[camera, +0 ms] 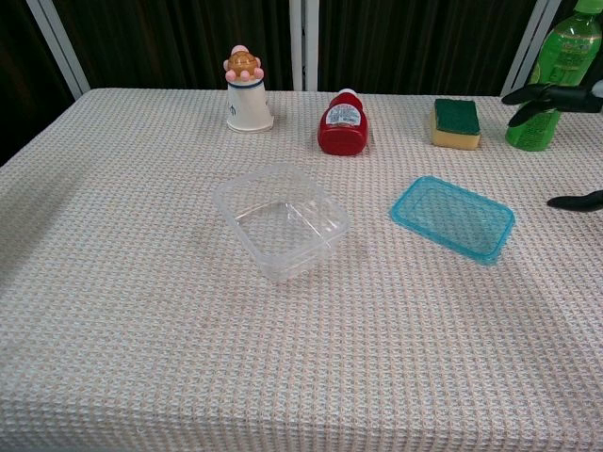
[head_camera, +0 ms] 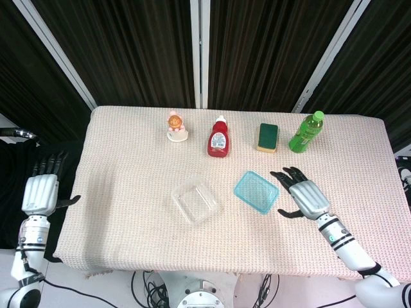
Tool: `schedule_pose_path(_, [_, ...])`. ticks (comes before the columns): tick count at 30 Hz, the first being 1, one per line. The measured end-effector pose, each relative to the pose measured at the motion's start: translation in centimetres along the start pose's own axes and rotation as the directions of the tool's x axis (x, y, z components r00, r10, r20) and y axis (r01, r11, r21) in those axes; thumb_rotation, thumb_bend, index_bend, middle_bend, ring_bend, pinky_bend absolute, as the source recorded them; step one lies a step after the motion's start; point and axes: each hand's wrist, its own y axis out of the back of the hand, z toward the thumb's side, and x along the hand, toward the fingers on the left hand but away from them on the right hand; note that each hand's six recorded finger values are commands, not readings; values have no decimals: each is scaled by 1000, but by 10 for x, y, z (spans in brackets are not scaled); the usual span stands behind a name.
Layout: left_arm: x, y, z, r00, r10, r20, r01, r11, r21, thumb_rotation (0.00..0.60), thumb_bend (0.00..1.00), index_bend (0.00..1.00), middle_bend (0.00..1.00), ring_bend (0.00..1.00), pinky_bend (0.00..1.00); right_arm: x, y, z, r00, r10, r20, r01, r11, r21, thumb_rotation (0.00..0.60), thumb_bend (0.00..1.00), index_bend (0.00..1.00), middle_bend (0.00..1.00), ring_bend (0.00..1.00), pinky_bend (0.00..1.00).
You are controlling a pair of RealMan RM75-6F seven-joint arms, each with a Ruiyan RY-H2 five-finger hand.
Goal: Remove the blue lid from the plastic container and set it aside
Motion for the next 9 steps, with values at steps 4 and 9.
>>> schedule_pose_path(4, [-18,2,-14,1000,13,9,-13,999,32,600,18,54,40,0,0,36,23,-25,980,-177,89,179,984,-14,600,161,37,213,0,104])
schedule_pose_path(9, [-45,5,-24,999,44,4,-45,998,47,600,18,54,41,0,0,102,33,-55,929,-294,226,302,953,-1,600,167,37,197,0,105])
